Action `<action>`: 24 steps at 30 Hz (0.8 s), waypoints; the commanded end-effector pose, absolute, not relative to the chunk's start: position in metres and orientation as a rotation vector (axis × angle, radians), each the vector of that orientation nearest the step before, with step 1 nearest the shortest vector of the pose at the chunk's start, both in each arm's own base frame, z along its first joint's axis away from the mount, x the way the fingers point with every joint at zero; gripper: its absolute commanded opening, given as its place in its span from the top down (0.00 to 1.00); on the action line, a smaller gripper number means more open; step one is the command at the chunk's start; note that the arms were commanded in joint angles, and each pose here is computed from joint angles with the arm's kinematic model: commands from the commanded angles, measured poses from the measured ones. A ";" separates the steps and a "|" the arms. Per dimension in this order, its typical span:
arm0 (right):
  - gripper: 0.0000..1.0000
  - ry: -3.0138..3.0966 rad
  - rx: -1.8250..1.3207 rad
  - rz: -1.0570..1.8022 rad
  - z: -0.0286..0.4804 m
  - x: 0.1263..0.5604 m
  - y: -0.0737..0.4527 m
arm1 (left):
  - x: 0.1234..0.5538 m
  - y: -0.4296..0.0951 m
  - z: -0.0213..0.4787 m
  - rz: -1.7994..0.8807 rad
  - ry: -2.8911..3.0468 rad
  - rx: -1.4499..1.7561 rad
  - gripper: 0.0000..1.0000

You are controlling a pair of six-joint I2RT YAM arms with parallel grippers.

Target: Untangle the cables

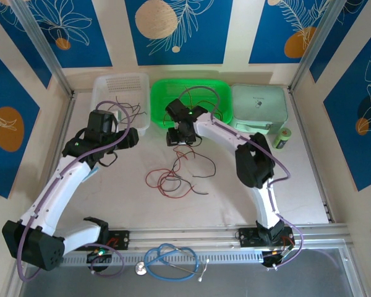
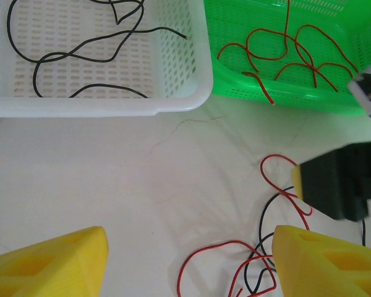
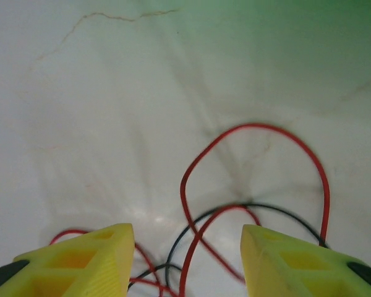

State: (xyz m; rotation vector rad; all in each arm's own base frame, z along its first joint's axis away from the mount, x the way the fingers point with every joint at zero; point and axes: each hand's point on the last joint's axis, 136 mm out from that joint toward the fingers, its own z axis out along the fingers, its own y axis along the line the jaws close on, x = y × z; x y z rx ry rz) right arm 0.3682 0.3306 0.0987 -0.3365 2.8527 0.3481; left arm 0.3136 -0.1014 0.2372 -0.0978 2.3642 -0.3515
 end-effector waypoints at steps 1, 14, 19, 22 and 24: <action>0.52 2.924 -0.599 0.252 0.086 0.357 0.323 | 0.309 -0.099 0.239 -0.345 2.368 -0.113 0.30; 0.59 2.957 -0.852 0.163 0.059 0.343 0.335 | 0.310 -0.099 0.244 -0.345 2.363 -0.108 0.30; 0.66 2.974 -0.823 0.096 0.049 0.348 0.329 | 0.312 -0.102 0.240 -0.355 2.371 -0.108 0.30; 0.70 2.964 -0.775 0.071 0.048 0.356 0.328 | 0.312 -0.102 0.238 -0.354 2.378 -0.109 0.30; 0.73 2.956 -0.742 0.085 0.051 0.361 0.329 | 0.312 -0.101 0.238 -0.352 2.377 -0.112 0.30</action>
